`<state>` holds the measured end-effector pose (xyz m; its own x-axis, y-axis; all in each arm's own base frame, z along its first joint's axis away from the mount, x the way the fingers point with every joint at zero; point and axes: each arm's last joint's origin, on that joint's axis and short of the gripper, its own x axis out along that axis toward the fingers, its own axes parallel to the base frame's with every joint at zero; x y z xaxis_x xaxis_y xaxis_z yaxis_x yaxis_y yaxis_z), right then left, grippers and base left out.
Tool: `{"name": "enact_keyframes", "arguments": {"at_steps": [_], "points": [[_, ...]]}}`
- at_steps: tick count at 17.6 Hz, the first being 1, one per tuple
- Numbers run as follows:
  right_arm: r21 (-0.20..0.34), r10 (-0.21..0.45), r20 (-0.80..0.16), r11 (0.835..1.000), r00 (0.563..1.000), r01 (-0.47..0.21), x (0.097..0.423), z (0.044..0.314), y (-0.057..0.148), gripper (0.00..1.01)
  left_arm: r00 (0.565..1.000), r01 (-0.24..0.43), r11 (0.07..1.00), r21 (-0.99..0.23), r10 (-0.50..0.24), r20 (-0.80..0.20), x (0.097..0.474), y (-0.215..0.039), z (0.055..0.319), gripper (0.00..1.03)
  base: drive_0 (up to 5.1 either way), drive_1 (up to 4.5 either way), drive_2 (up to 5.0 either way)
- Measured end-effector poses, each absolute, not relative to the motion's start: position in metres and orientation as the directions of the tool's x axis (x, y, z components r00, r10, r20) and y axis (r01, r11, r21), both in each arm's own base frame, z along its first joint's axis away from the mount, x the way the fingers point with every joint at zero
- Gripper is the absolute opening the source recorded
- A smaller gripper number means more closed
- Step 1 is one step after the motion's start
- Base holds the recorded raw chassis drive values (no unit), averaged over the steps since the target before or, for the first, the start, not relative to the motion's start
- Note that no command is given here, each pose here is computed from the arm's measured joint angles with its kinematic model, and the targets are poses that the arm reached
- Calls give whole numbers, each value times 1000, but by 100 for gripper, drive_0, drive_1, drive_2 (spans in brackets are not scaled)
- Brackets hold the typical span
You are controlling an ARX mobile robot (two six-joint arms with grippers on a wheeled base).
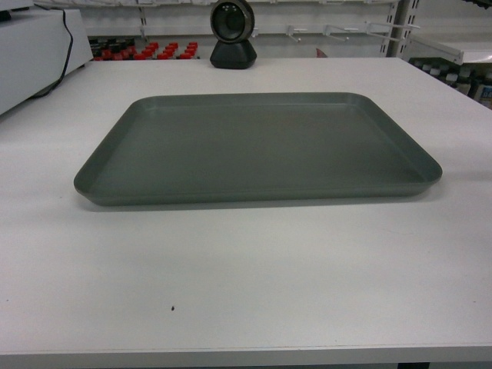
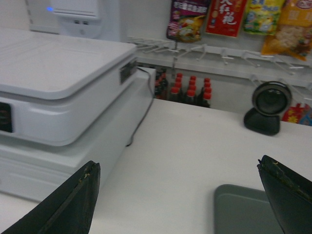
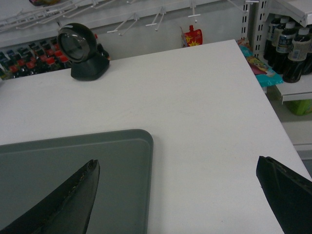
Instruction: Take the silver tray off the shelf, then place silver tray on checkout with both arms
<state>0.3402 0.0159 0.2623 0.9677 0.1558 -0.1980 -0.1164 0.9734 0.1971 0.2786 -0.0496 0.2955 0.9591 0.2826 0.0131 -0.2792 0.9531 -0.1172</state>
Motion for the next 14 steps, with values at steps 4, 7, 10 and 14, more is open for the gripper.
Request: {"name": "enact_keyframes", "arguments": {"at_steps": [4,7,10,14], "points": [[231,148,-123,966,981,-116,316,277,12,98,965,-259,959,-117,262,16,258,-52,293,98,0,0,0],[86,11,-9,996,1000,-11,283,260,14,73,998,-69,997,-46,69,-2,241,-45,277,78,0,0,0],[24,6,-34,1000,999,-5,236,247,9,40,1000,5,1000,-21,-5,15,209,-33,254,46,0,0,0],[9,-8,29,1000,1000,8,192,237,-1,2,1000,-5,1000,-16,5,-13,182,-18,219,4,0,0,0]]}}
